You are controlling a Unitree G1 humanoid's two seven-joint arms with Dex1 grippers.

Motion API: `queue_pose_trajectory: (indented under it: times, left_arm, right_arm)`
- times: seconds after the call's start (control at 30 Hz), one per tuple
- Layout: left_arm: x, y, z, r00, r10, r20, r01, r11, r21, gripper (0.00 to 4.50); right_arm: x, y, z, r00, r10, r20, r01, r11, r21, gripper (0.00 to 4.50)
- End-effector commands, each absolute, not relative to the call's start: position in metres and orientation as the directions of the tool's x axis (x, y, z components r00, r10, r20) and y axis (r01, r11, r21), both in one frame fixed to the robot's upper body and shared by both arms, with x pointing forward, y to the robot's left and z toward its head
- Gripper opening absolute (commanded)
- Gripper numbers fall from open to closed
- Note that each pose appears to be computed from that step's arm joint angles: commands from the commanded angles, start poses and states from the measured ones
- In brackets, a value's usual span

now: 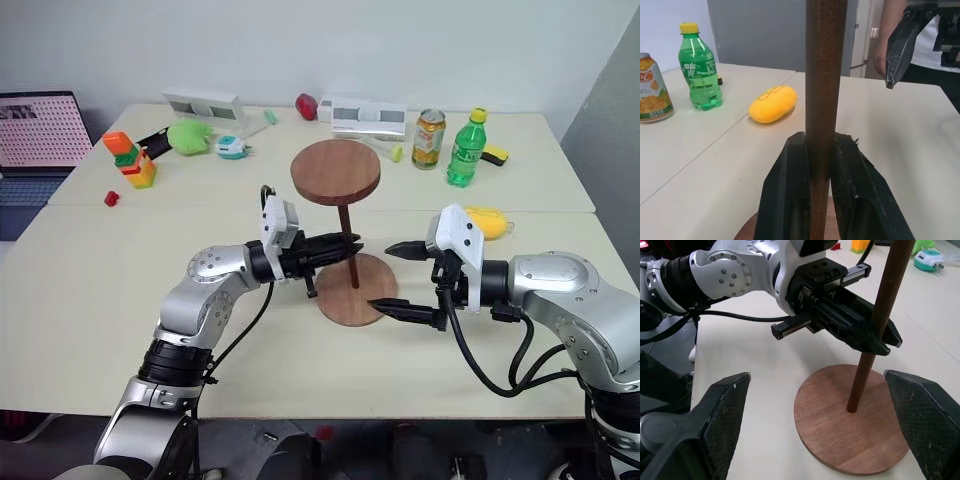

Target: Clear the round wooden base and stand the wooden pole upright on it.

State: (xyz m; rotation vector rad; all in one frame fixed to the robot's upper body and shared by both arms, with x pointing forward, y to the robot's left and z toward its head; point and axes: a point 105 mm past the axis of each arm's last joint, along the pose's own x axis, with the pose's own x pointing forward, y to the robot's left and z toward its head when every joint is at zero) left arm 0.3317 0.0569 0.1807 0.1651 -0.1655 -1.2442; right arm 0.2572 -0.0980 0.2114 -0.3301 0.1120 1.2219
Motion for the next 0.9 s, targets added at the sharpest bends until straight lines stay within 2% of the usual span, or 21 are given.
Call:
queue_pose_trajectory:
  times: [0.03, 0.27, 0.33, 0.37, 0.47, 0.7, 0.83, 0.9]
  left_arm:
    - [0.33, 0.058, 0.177, 0.308, -0.951, 0.014, 0.928, 0.304, 0.215, 0.25]
    - [0.328, 0.062, 0.164, 0.318, -0.947, -0.039, 0.94, 0.31, 0.14, 0.25]
    - [0.332, 0.068, 0.16, 0.344, -0.936, -0.077, 0.935, 0.334, 0.114, 0.95]
    - [0.331, 0.069, 0.16, 0.337, -0.938, -0.084, 0.939, 0.329, 0.098, 1.04]
    - [0.328, 0.071, 0.164, 0.309, -0.947, -0.09, 0.948, 0.3, 0.103, 1.82]
    - [0.331, 0.082, 0.176, 0.3, -0.948, -0.109, 0.944, 0.279, 0.176, 3.26]
    - [0.34, 0.112, 0.193, 0.346, -0.925, -0.155, 0.917, 0.298, 0.264, 3.97]
    - [0.332, 0.13, 0.195, 0.32, -0.92, -0.228, 0.925, 0.252, 0.284, 4.36]
  right_arm:
    - [0.255, -0.097, 0.222, 0.35, 0.909, -0.225, -0.926, 0.298, -0.233, 4.5]
    - [0.258, -0.099, 0.224, 0.354, 0.908, -0.223, -0.924, 0.304, -0.23, 4.5]
    - [0.258, -0.099, 0.224, 0.355, 0.908, -0.223, -0.924, 0.305, -0.231, 4.5]
    - [0.258, -0.099, 0.224, 0.355, 0.908, -0.222, -0.924, 0.305, -0.231, 4.5]
    - [0.259, -0.099, 0.224, 0.357, 0.908, -0.221, -0.923, 0.306, -0.232, 4.5]
    - [0.261, -0.1, 0.226, 0.37, 0.905, -0.209, -0.918, 0.321, -0.235, 4.5]
    - [0.259, -0.103, 0.225, 0.374, 0.903, -0.213, -0.918, 0.326, -0.228, 4.5]
    - [0.259, -0.105, 0.224, 0.375, 0.902, -0.216, -0.918, 0.328, -0.222, 4.5]
